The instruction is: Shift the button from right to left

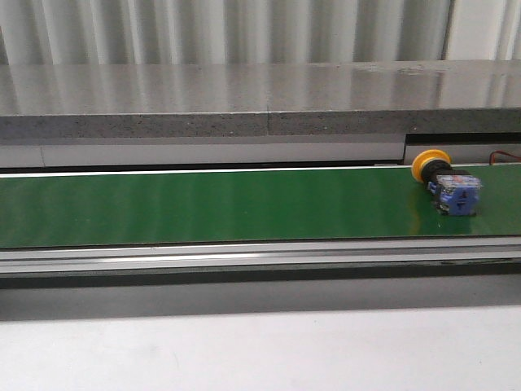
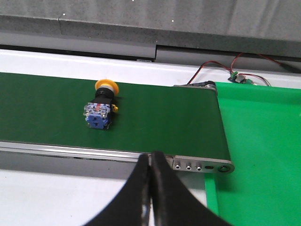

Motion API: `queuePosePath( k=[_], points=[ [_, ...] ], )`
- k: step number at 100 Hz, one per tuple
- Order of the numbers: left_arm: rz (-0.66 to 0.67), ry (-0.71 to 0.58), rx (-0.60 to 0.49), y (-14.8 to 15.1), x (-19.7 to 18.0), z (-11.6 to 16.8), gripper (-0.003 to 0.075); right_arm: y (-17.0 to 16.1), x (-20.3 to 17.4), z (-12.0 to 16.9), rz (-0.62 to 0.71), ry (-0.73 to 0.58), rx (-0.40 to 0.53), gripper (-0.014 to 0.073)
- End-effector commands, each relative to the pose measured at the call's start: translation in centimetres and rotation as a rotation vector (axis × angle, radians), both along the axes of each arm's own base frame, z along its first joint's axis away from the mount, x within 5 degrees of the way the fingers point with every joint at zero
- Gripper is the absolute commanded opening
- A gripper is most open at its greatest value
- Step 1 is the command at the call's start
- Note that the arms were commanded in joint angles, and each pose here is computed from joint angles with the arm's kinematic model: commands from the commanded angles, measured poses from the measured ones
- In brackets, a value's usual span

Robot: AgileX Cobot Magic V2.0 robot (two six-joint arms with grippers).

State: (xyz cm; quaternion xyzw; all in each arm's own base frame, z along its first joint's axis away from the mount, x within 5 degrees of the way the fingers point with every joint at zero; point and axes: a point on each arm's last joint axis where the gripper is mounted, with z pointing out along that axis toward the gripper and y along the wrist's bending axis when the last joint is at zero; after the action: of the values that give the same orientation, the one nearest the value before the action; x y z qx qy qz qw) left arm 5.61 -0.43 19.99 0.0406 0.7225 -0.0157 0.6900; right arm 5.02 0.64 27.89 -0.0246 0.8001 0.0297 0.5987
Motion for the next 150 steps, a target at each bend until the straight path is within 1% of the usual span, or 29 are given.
queuePosePath(
  k=[1, 18, 37, 48, 57, 65, 82, 98, 119, 130, 134, 139, 142, 144, 150],
  points=[
    [-0.009, -0.070, -0.020, -0.1, -0.1, -0.4, -0.0020, -0.1, 0.1, 1.4, -0.009, -0.096, -0.013, -0.0067],
    [-0.009, -0.073, -0.020, -0.1, -0.1, -0.4, -0.0020, -0.1, 0.1, 1.4, -0.009, -0.095, -0.013, -0.0067],
    [-0.011, -0.151, -0.027, -0.1, -0.1, 0.4, -0.0020, -0.1, 0.1, 1.4, -0.009, -0.093, -0.013, -0.0067],
    [-0.011, -0.158, -0.027, -0.1, -0.2, 0.6, -0.0020, -0.1, 0.1, 1.4, -0.009, -0.093, -0.013, -0.0067],
    [-0.011, -0.176, -0.029, 0.0, -0.3, 1.4, -0.0021, -0.1, 0.1, 1.4, -0.009, -0.093, -0.013, -0.0067],
    [-0.011, -0.187, -0.030, 0.0, -0.4, 2.6, -0.0021, -0.1, 0.1, 1.4, -0.009, -0.093, -0.013, -0.0067],
    [-0.008, -0.112, -0.024, 0.0, -0.2, 5.4, -0.0021, -0.1, 0.1, 1.4, -0.009, -0.093, -0.013, -0.0067],
    [-0.006, -0.037, -0.017, -0.1, 0.7, 8.0, -0.0021, -0.1, 0.1, 1.4, -0.009, -0.093, -0.013, -0.0067],
    [-0.001, 0.190, -0.001, -0.3, 3.1, 10.6, -0.0020, -0.1, 0.1, 1.4, -0.009, -0.093, -0.013, -0.0067],
    [0.001, 0.311, 0.009, -0.4, 4.8, 11.3, -0.0014, -0.1, 0.1, 1.4, -0.009, -0.093, -0.013, -0.0067],
    [0.002, 0.347, 0.012, -0.5, 5.4, 11.6, 0.0011, -0.1, 0.1, 1.4, -0.009, -0.093, -0.013, -0.0067],
    [0.003, 0.391, 0.016, -0.5, 6.1, 11.7, 0.0073, -0.1, 0.1, 1.4, -0.009, -0.093, -0.013, -0.0067],
    [0.001, 0.411, 0.010, -0.6, 6.5, 11.9, 0.0132, -0.1, 0.1, 1.4, -0.009, -0.093, -0.013, -0.0067],
    [0.000, 0.428, 0.009, -0.7, 6.8, 11.9, 0.0158, -0.1, 0.1, 1.4, -0.009, -0.093, -0.013, -0.0067],
    [-0.001, 0.469, 0.007, -0.8, 7.6, 12.0, 0.0291, -0.1, 0.1, 1.4, -0.009, -0.093, -0.013, -0.0067]
  ],
)
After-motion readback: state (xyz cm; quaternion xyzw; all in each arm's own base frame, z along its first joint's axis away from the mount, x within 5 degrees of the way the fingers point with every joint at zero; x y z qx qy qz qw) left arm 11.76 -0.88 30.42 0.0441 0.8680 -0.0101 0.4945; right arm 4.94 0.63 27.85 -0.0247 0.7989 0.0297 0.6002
